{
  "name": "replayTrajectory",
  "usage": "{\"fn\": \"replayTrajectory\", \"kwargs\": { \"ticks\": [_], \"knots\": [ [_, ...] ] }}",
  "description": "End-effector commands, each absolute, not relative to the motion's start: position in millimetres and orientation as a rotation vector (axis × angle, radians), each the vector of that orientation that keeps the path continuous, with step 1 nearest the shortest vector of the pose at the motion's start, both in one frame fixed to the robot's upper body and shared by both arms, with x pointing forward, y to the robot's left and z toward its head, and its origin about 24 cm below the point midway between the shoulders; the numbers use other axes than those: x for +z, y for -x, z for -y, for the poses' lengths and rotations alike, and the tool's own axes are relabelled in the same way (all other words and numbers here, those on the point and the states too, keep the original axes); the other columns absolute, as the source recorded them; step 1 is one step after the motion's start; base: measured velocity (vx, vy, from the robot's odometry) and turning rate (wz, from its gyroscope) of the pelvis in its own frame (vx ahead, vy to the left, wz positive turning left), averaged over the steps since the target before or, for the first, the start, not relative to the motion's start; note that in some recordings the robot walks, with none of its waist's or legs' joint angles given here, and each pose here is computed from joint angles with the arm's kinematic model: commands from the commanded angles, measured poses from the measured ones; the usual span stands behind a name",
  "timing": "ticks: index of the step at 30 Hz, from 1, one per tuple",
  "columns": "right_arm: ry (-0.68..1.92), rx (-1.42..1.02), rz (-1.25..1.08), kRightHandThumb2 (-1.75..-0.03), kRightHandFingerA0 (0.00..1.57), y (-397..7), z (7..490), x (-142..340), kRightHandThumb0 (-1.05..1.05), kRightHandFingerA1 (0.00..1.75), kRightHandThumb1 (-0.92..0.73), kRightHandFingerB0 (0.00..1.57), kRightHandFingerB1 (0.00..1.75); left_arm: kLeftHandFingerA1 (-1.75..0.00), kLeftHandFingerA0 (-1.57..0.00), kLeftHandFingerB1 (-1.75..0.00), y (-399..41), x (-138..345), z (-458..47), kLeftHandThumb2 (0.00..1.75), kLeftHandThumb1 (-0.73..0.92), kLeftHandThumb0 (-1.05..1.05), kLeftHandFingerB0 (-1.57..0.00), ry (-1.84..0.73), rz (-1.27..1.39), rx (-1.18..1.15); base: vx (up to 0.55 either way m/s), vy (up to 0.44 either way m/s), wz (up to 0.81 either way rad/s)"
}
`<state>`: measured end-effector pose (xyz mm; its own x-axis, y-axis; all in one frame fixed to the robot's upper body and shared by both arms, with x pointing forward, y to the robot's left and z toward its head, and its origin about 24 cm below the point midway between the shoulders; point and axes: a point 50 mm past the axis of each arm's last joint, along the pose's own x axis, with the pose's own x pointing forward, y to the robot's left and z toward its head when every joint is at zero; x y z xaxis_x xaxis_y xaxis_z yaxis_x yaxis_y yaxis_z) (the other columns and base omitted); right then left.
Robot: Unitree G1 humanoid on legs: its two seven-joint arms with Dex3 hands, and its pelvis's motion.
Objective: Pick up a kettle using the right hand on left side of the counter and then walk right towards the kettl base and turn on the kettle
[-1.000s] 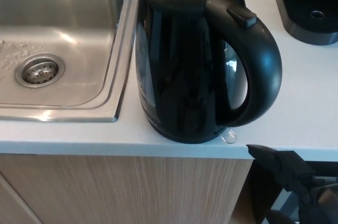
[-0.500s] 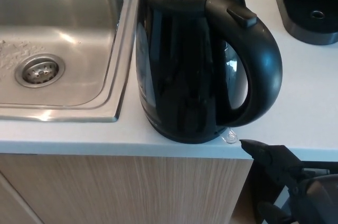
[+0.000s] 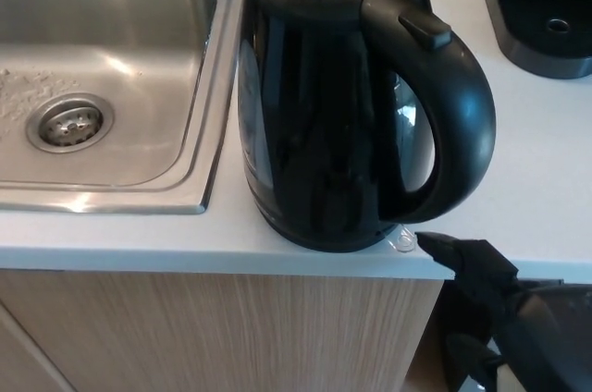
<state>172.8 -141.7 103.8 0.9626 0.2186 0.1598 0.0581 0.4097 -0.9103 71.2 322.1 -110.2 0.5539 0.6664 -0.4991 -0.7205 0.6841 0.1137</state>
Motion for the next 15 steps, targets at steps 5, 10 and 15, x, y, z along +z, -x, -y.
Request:
{"fn": "replayTrajectory", "kwargs": {
  "ticks": [5,10,15],
  "knots": [
    [1.182,0.051,0.264,-0.6,0.99,-186,145,99,-0.11,1.56,-0.59,0.29,0.4,-0.85,-0.94,-0.82,-71,-103,-327,0.91,0.67,0.11,-0.9,0.072,-0.469,0.838,0.0,0.0,0.0],
    [1.189,0.047,0.248,-0.65,1.03,-192,143,94,-0.17,1.57,-0.56,0.3,0.46,-0.83,-0.95,-0.78,-73,-103,-329,0.88,0.69,0.12,-0.89,0.074,-0.48,0.835,0.0,0.0,0.0],
    [1.182,0.048,0.244,-0.62,0.99,-195,142,93,-0.14,1.58,-0.58,0.28,0.43,-0.82,-0.96,-0.78,-76,-103,-329,0.87,0.71,0.12,-0.88,0.071,-0.477,0.835,0.0,0.0,0.0]
  ]
}}
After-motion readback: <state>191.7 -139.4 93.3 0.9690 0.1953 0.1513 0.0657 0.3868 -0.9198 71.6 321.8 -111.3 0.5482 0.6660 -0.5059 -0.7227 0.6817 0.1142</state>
